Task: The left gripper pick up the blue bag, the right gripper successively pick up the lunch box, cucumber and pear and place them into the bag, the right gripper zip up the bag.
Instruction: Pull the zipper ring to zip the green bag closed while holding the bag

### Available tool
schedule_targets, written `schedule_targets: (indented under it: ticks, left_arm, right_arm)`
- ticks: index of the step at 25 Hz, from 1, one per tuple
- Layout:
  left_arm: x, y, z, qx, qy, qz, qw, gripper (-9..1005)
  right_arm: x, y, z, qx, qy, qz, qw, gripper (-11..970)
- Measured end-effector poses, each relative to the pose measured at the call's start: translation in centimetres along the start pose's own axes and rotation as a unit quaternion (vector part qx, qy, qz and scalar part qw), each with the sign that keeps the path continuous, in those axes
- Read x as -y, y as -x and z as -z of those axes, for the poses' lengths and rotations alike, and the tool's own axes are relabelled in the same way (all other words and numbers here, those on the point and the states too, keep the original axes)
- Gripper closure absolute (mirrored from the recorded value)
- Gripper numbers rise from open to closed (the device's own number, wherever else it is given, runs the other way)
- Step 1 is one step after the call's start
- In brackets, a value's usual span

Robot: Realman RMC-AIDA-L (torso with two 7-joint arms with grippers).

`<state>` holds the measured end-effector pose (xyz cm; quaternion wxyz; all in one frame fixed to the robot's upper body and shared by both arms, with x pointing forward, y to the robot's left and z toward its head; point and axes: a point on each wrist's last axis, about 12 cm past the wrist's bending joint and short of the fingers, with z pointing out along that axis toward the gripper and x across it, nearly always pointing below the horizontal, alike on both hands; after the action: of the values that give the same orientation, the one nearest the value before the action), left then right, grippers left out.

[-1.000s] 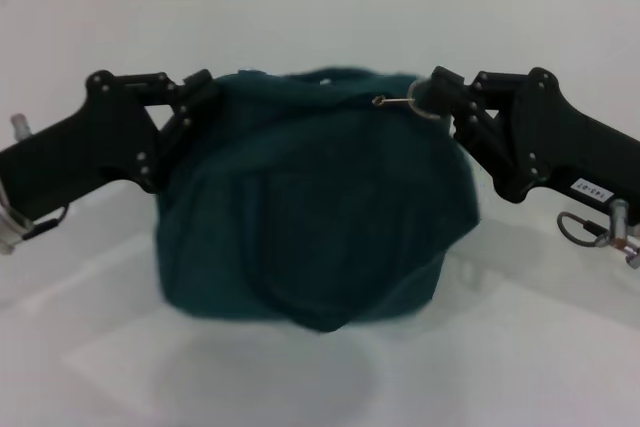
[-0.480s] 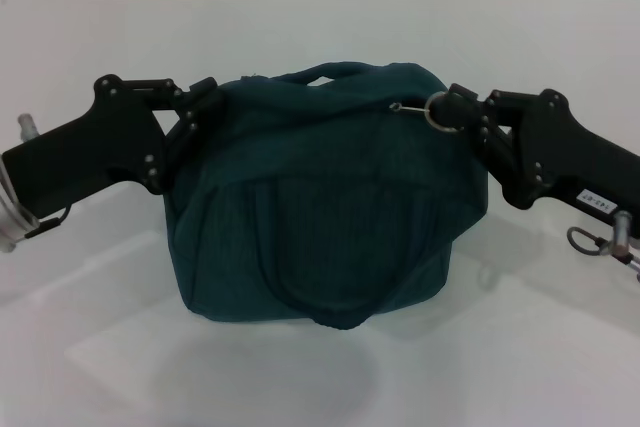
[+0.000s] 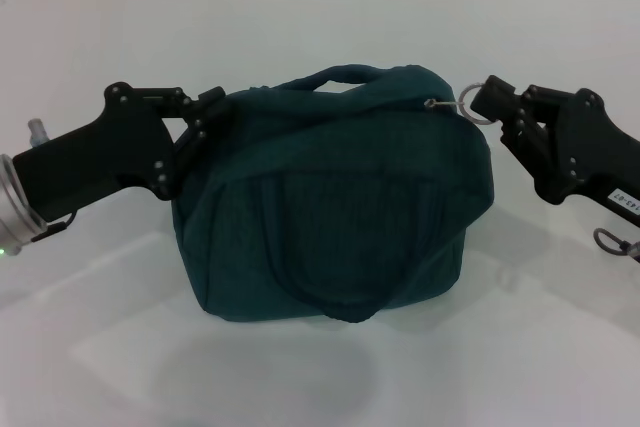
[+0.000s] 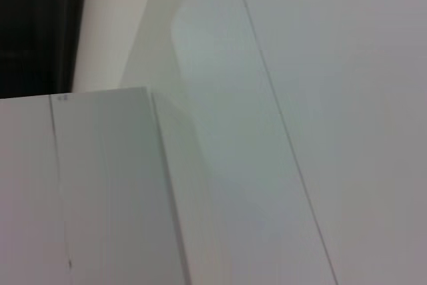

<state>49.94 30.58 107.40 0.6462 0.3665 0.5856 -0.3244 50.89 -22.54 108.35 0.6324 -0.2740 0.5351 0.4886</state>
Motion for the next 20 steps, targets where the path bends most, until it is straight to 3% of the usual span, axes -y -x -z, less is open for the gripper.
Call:
schedule_targets:
  ticks: [20]
  left_arm:
    - [-0.3,0.1,0.8,0.006,0.027,0.0,1.0,941]
  right_arm:
    - [0.0,-1.3,2.8,-0.019,-0.058,-0.022,0.998,950]
